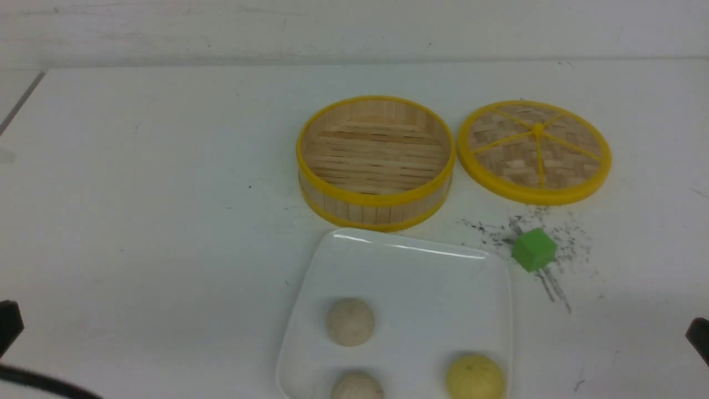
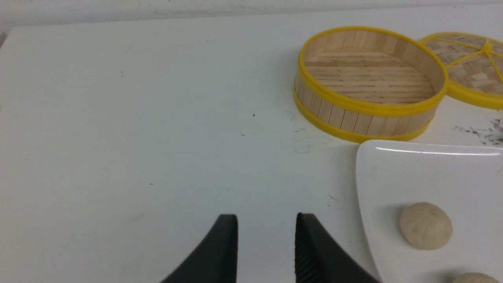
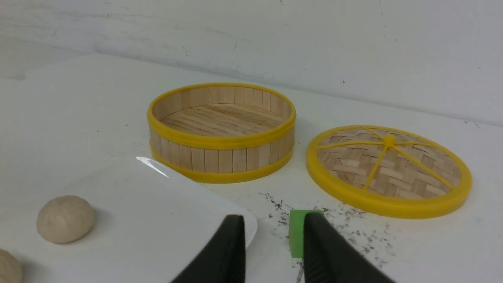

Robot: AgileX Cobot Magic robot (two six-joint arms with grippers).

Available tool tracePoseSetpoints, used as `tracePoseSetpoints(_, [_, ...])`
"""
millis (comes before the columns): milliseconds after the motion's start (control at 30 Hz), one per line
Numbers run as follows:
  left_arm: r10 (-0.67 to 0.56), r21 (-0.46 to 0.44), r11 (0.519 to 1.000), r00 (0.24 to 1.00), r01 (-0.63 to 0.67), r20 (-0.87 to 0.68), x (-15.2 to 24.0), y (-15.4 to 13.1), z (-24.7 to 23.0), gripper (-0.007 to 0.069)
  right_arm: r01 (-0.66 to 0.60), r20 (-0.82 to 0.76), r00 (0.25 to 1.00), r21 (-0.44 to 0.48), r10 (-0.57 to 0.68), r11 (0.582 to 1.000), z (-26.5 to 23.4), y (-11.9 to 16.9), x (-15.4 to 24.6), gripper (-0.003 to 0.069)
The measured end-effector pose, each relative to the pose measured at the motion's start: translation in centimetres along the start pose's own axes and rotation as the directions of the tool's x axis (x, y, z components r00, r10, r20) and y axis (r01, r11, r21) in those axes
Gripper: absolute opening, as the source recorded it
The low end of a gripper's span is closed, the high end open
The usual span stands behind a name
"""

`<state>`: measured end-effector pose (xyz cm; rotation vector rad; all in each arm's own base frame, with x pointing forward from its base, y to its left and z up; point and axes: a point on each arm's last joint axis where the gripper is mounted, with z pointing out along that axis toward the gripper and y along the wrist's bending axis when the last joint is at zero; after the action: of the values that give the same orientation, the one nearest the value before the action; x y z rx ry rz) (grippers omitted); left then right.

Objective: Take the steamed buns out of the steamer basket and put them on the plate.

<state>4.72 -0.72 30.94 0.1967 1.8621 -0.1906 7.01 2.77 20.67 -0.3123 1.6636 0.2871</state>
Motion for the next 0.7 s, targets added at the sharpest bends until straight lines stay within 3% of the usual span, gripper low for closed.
tracePoseSetpoints(333, [-0.071, 0.004, 0.997, 0.995, 0.071, 0.073, 3.7, 0.4, -1.1, 0.024, 0.0, 0.0, 1.0, 0.0, 0.0, 1.0, 0.0, 0.0, 0.0, 0.0239])
tracePoseSetpoints(700, [-0.146, 0.021, 0.989, 0.978, 0.144, 0.149, 3.8, 0.5, -1.6, 0.024, 0.0, 0.0, 1.0, 0.0, 0.0, 1.0, 0.0, 0.0, 0.0, 0.0239])
